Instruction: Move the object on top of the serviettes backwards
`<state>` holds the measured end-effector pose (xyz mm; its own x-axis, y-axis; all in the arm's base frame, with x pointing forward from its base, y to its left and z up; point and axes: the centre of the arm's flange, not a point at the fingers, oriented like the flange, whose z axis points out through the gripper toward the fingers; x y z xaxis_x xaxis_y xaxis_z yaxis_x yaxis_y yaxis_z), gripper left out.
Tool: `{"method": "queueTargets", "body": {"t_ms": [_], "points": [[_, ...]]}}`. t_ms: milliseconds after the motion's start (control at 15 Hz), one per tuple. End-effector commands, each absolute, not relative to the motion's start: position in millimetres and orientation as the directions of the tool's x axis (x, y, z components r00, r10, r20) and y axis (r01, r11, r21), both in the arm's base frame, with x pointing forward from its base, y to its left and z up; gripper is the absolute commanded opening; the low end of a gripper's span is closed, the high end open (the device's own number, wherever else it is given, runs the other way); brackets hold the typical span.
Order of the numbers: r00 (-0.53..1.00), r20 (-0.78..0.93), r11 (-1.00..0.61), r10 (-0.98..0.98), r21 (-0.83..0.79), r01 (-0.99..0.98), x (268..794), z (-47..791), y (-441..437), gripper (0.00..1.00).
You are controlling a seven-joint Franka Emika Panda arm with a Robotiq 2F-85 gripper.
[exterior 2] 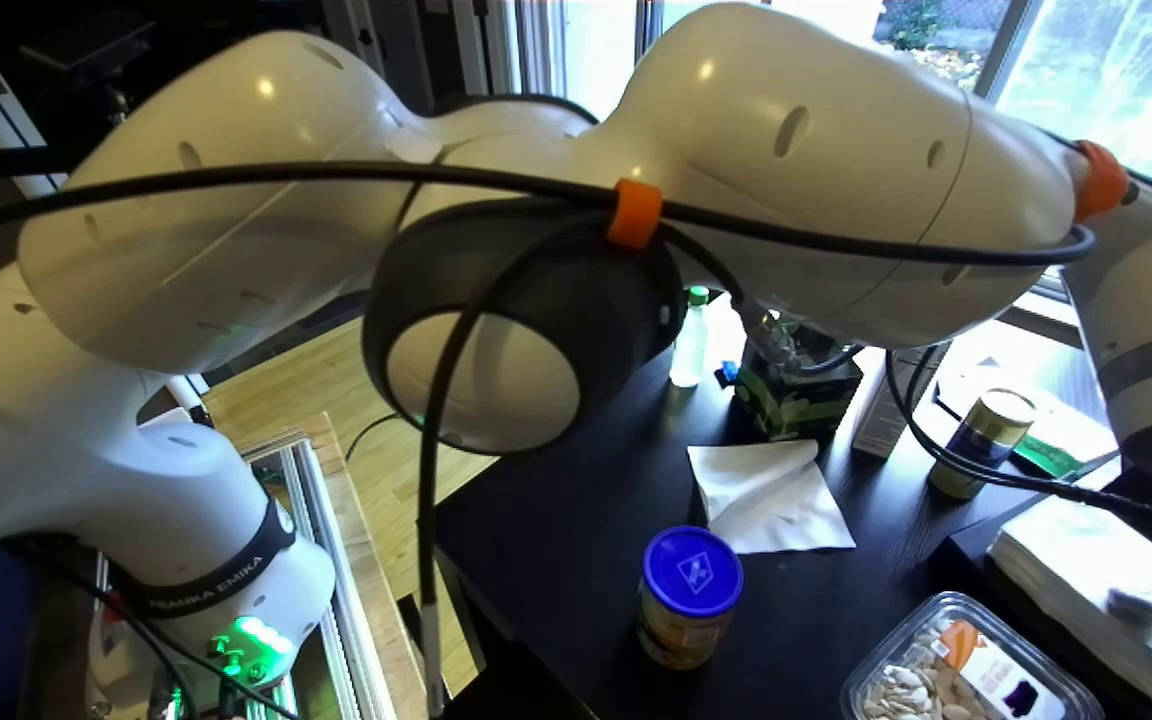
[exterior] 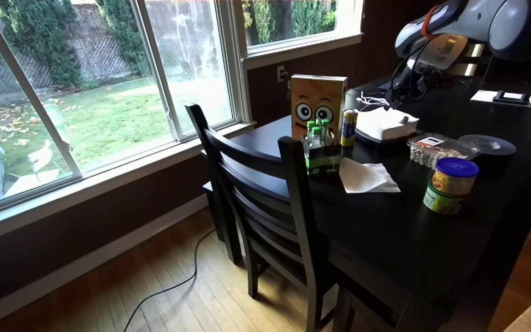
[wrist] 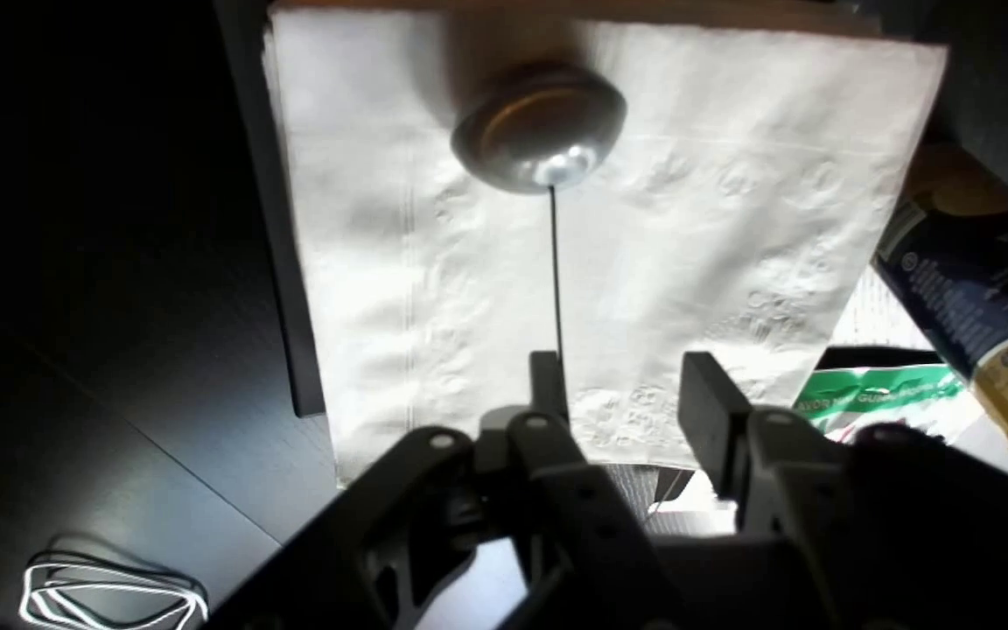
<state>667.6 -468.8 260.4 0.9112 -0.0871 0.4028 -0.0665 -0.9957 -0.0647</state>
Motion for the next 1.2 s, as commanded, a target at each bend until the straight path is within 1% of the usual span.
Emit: {"method": "queueTargets", "body": {"t_ms": [0,67,267,333,467,733,933,1133], "points": [[0.919,0.387,-0.996,-0.072,-0.069,-0.049,692,262,-488,0.10],[0.922,0.381,-0.996,-0.069,-0.070,-0.046,692,262,-488,0.06],[0.928,0.366,-0.996,-0.069,-0.079,-0.043,692,259,-489,0.00],[0.929,0.363,-0.996,-0.067,-0.079,-0.041,692,259,-490,0.00],[0.927,0.370,-0.996,-0.063,-0.081,-0.035,692,259,-490,0.03],[0.897,0.439,-0.996,-0.058,-0.084,-0.023,699,268,-487,0.01],[0.871,0.489,-0.997,-0.048,-0.079,-0.011,706,277,-485,0.02],[0.847,0.532,-0.999,-0.013,-0.048,0.014,711,278,-484,0.02]]}}
